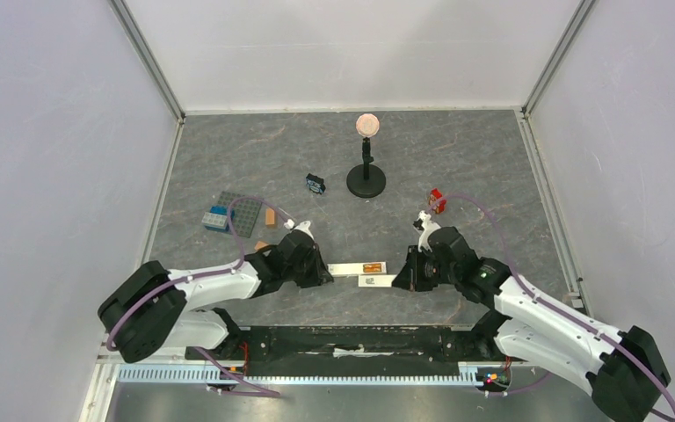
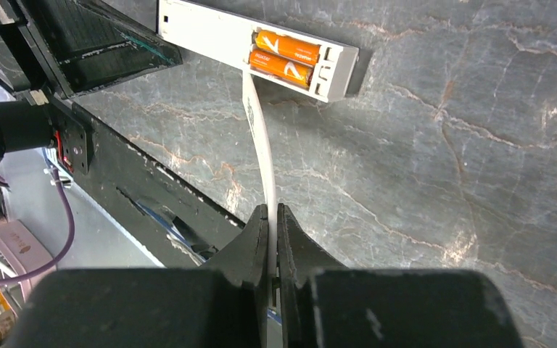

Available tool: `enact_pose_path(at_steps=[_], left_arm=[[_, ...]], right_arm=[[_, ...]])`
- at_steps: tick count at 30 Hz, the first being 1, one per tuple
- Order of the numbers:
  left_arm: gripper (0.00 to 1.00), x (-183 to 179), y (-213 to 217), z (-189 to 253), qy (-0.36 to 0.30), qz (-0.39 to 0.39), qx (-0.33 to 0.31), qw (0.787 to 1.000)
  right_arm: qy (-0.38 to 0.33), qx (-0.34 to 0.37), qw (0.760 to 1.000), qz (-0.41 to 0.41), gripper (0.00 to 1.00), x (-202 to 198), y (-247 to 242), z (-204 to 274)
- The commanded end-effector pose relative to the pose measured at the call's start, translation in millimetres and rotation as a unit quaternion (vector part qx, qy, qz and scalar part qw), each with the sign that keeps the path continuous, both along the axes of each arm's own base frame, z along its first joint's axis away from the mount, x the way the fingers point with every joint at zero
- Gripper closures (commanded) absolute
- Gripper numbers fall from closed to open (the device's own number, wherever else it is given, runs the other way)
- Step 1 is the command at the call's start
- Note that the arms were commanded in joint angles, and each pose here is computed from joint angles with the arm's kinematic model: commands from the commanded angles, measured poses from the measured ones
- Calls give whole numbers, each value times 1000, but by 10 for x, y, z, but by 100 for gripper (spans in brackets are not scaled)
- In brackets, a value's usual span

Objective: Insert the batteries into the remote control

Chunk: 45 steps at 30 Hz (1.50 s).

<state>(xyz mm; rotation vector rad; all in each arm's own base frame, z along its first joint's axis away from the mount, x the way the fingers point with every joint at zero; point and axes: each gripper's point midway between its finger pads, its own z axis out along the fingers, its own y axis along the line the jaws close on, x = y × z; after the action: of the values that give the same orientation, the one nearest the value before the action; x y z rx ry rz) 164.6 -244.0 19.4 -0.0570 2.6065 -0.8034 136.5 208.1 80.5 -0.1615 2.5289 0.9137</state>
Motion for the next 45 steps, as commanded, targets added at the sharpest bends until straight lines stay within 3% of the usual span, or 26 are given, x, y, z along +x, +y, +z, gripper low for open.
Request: enact_pose_path(at_steps=[1,7,11,14,18,28,36,45], left_arm=[[86,280,-57,90,-35,48,0,998],[86,418,-24,109,-54,73,15,996],[86,418,-6,181,-63,70,15,995],[86,427,212,199,-79,97,46,991],[84,477,440,290,-110,137,64,982],[65,518,365,394,-110,141,23,984],[55,551,301,474,-104,140,-23,984],[52,565,257,488,-98,131,-48,985]], right_arm=[[-32,-7,999,-25,100,238,4,42],[-42,-6,999,-26,100,379,38,35],[-56,31,998,5,100,371,165,234],[-52,66,995,50,100,276,303,425],[-42,89,994,50,100,296,394,485],[-23,203,979,2,100,526,727,582],[6,191,981,-27,100,626,748,330],[19,169,984,-43,100,685,635,45]])
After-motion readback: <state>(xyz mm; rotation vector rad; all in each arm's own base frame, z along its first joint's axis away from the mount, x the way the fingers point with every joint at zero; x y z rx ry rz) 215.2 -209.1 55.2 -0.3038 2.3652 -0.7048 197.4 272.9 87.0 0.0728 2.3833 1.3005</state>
